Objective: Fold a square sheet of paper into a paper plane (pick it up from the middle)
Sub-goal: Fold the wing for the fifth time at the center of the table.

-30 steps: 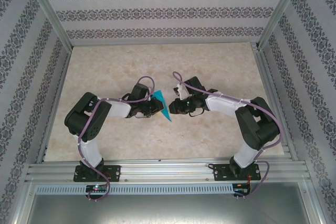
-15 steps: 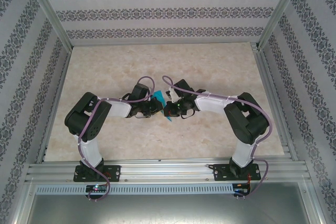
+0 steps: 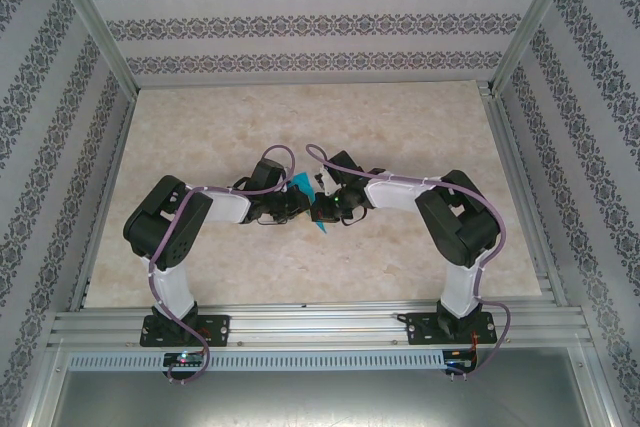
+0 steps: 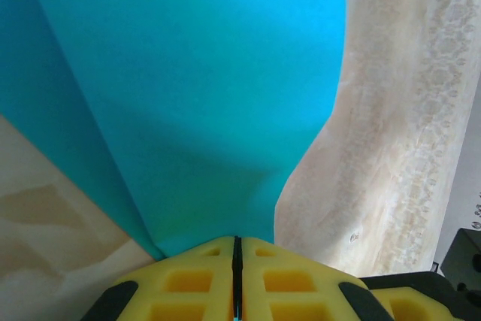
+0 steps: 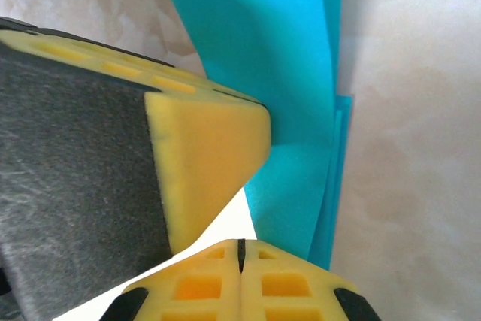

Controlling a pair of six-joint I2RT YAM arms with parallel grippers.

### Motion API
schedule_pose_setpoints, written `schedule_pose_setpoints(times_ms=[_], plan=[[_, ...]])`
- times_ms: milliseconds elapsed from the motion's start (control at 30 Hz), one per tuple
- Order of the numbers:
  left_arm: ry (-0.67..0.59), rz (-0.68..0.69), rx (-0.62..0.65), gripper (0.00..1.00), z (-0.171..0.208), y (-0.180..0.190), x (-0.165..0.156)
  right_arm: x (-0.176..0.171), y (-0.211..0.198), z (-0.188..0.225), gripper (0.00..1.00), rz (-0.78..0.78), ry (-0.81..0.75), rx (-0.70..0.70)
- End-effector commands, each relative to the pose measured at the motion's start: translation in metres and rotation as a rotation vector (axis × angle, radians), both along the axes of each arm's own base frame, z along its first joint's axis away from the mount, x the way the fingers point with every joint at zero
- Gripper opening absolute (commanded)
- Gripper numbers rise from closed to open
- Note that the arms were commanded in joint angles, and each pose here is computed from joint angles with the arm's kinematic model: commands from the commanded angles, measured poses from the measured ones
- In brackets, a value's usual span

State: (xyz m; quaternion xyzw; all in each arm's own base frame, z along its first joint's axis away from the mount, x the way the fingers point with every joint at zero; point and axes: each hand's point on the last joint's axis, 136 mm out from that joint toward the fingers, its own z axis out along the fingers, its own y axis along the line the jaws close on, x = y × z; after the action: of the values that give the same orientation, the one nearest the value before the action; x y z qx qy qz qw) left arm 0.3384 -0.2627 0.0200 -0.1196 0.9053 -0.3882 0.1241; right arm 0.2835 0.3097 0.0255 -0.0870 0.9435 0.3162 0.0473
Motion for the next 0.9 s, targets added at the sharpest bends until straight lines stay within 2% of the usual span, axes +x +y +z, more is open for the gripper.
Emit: schedule_pose_setpoints(times_ms=[0,433,867], plan=[[0.084,0.038,0.115,0.12,-0.033,0.017,-0.012,-0.004,-0.003,-0.008,0.0,-0.005,0.024,-0.043],[0.122,0.059,0.179,0.11,-0.042,0.027,-0.014,-0.005,-0.019,-0.016,0.0,0.007,0.016,-0.126],[0.144,0.059,0.196,0.11,-0.047,0.028,-0.016,-0.005,0.001,0.012,0.0,0.069,-0.032,-0.074]])
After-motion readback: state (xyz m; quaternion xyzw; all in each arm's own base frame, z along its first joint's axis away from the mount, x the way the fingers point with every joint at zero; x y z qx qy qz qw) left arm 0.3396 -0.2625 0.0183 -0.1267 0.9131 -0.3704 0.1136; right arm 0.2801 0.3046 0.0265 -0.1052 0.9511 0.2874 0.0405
